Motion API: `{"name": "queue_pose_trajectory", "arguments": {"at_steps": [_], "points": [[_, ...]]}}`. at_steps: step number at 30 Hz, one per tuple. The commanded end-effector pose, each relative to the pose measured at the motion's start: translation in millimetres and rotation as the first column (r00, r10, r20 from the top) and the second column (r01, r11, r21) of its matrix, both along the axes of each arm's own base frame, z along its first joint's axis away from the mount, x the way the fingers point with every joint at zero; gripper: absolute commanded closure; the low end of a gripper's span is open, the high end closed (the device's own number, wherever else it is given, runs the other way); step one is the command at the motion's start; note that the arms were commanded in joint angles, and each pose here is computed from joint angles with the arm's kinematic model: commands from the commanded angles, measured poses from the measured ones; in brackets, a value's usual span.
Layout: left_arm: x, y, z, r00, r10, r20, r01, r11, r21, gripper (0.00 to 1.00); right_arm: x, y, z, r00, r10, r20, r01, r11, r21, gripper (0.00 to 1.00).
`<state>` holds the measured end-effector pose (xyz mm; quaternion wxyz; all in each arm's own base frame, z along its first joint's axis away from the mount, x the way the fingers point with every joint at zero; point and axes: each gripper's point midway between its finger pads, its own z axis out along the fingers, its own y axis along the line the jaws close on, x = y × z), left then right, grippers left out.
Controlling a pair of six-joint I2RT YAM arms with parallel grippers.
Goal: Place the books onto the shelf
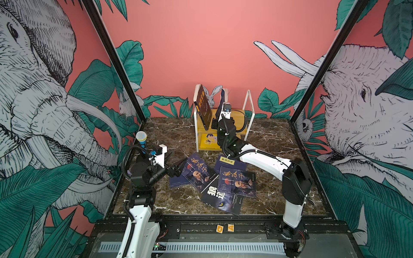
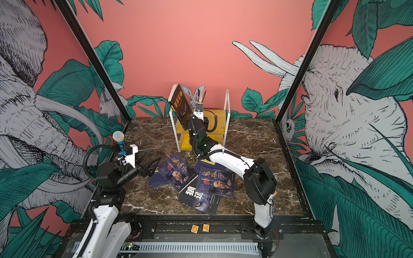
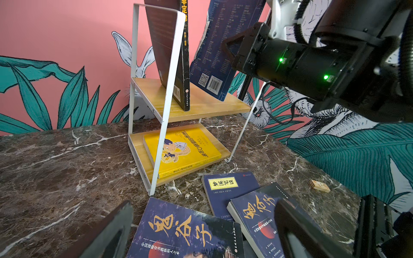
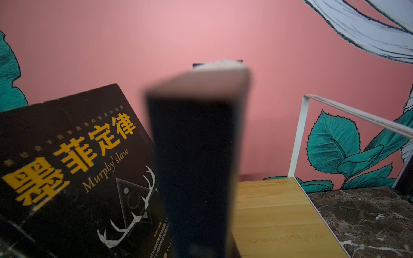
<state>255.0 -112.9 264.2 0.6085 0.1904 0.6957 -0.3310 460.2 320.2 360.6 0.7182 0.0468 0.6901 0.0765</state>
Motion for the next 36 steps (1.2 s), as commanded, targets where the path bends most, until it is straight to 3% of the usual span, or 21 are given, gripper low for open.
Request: {"name": "queue_pose_trajectory", "arguments": {"at_steps": [1,23,30,36], "points": [[-1.9,-0.7,1.0,1.000,-0.007,0.028,0.006,1.000,0.017,0.00,2.8,1.8,14.4,1.000,-0.011,0.023,0.009,0.996,0.087,1.00],[-3.8,-2.9,1.2,0.999,-0.015,0.040,0.014,1.000,0.028,0.00,13.1,38.8,-15.0,0.999,0.045,-0.010,-0.044,0.995,0.093,1.00],[-5.5,-4.8,2.5,0.999,-0.025,0.047,0.023,0.999,0.029,0.00,12.1,44.1,-12.5,0.999,0.048,0.007,-0.049,0.995,0.087,0.83],[-6.6,-5.5,3.7,0.998,-0.027,0.057,0.026,0.999,0.034,0.00,13.2,46.5,-7.1,0.998,0.051,0.025,-0.053,0.997,0.060,0.78]]}}
